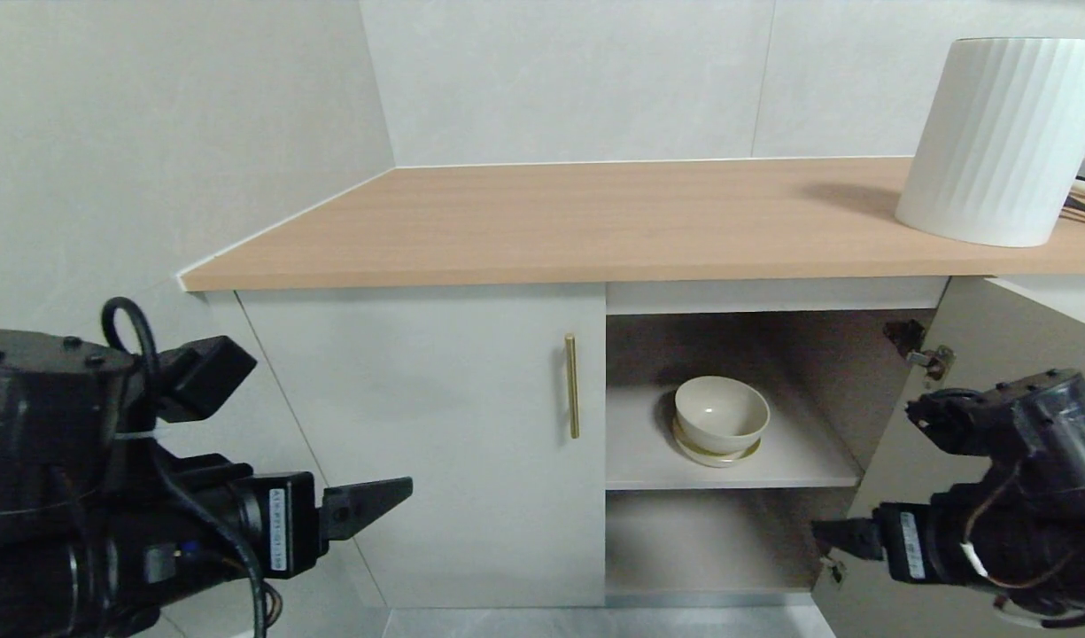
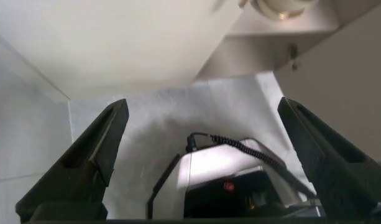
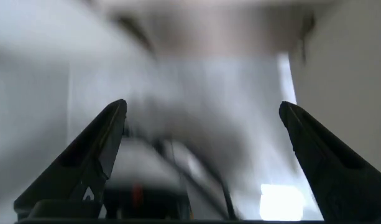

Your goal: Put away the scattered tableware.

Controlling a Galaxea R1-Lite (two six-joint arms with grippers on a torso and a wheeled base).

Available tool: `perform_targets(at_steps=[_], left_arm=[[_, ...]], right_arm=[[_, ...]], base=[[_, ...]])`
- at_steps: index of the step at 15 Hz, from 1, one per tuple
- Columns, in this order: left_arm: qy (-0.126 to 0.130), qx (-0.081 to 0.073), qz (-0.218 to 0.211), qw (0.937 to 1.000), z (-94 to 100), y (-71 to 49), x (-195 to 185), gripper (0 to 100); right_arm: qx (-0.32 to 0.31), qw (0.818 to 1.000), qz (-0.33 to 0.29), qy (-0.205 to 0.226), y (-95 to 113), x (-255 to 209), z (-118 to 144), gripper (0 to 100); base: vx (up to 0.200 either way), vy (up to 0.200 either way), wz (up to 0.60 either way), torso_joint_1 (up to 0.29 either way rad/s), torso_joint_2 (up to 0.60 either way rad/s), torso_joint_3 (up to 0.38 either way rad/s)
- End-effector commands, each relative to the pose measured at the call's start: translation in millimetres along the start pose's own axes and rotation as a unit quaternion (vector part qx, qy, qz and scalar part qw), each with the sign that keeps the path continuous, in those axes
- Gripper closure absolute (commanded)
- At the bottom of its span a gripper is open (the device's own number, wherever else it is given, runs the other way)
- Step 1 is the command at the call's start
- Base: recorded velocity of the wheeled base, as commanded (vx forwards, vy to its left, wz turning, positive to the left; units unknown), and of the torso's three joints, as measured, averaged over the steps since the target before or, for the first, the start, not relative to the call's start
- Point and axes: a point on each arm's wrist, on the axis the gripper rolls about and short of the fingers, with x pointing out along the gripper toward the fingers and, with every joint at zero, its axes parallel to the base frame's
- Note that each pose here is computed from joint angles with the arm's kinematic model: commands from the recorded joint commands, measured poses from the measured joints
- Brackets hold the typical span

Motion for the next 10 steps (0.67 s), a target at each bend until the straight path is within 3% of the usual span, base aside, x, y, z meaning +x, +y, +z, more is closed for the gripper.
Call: perform_targets(at_steps=[1, 3, 4, 8, 10], left_arm=[[-0.027, -0.003, -0.005, 0.9996, 3.3, 3.1, -12.9, 0], [-0.021, 0.027, -0.001, 0.9994, 6.6, 1.0, -6.0, 0], [-0.011, 0.032, 0.004, 0.9994, 4.4, 1.5, -1.0, 0], [0.006, 0.033, 0.011, 0.9994, 0.1, 2.7, 6.0, 0], [0.006, 0.034, 0.011, 0.9993, 0.1, 2.7, 6.0, 0]], right_arm=[[-0.001, 0.998, 0.043, -0.055, -3.5, -62.3, 3.5, 0], [-0.003, 0.998, 0.036, -0.05, -5.1, -63.1, 0.3, 0], [-0.006, 0.998, 0.035, -0.048, -5.3, -62.3, -0.3, 0], [-0.007, 0.998, 0.035, -0.046, -5.1, -61.7, -0.7, 0], [-0.007, 0.998, 0.036, -0.048, -5.3, -62.5, -0.8, 0]], base=[[0.0, 0.0, 0.0, 0.0, 0.0, 0.0], [0.0, 0.0, 0.0, 0.0, 0.0, 0.0], [0.0, 0.0, 0.0, 0.0, 0.0, 0.0], [0.0, 0.0, 0.0, 0.0, 0.0, 0.0], [-0.2, 0.0, 0.0, 0.005, 0.0, 0.005]])
